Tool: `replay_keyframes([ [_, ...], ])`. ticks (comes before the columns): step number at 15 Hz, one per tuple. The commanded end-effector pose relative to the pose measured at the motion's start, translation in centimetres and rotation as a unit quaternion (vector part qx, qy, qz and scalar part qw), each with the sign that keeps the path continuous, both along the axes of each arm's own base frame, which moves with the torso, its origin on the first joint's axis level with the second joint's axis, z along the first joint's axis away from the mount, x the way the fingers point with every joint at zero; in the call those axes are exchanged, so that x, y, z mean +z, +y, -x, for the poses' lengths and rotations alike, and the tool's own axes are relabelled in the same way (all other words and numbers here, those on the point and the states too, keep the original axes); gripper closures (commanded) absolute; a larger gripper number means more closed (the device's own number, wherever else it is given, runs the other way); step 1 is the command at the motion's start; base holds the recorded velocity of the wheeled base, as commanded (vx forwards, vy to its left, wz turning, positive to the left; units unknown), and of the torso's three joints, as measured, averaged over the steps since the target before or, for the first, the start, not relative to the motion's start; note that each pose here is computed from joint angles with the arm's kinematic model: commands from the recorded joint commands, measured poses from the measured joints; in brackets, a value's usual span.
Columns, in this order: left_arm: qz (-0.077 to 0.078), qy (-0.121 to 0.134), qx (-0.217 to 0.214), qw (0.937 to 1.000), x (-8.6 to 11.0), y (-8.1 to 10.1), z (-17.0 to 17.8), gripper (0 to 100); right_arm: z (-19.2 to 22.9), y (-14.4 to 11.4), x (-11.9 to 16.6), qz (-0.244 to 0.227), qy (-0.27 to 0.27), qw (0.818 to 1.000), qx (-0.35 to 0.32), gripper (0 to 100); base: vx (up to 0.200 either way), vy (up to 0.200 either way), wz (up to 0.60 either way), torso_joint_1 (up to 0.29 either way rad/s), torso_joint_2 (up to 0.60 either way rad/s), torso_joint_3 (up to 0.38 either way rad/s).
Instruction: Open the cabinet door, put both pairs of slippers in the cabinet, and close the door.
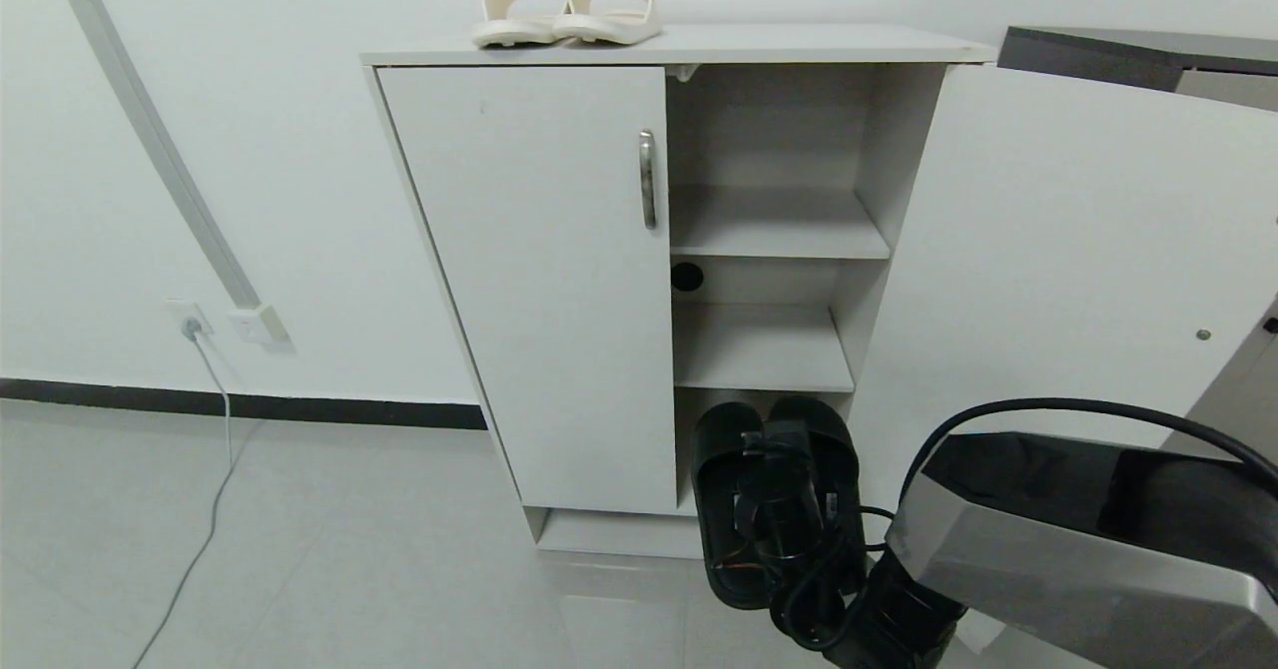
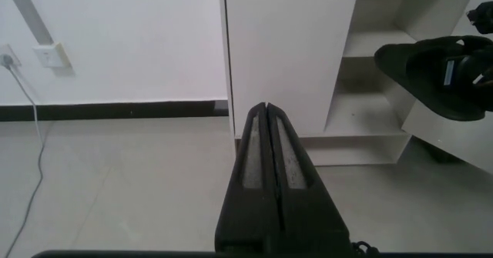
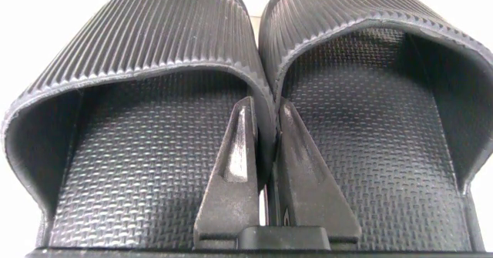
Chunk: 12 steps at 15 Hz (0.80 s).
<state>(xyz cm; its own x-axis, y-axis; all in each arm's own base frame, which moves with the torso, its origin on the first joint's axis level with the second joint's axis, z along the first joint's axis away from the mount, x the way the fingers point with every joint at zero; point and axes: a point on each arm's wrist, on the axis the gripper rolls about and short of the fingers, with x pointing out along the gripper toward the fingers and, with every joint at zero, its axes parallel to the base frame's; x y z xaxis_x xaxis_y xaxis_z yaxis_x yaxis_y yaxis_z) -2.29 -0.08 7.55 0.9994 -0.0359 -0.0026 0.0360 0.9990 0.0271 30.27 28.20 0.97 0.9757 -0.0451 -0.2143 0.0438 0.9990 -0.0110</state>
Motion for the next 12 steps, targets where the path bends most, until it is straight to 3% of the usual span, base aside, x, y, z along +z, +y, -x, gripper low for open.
replay_keyframes([
  [1,0.0,0.001,0.0,1.0,0.0,0.0,0.0,100,-0.2,-0.2,-0.4,0.002,0.002,1.0,-0.003,100,0.0,0.0,0.0,0.007,0.0,-0.193],
  [7,0.001,0.001,0.0,1.0,0.0,0.0,0.0,100,-1.6,-0.3,0.3,-0.005,-0.025,1.0,-0.013,100,0.0,0.0,0.0,0.005,0.0,-0.18],
  [12,0.001,0.001,0.0,1.0,0.0,0.0,0.0,100,-2.3,-0.8,1.0,0.019,-0.113,0.993,-0.011,100,0.0,0.0,0.0,0.0,0.0,0.0],
])
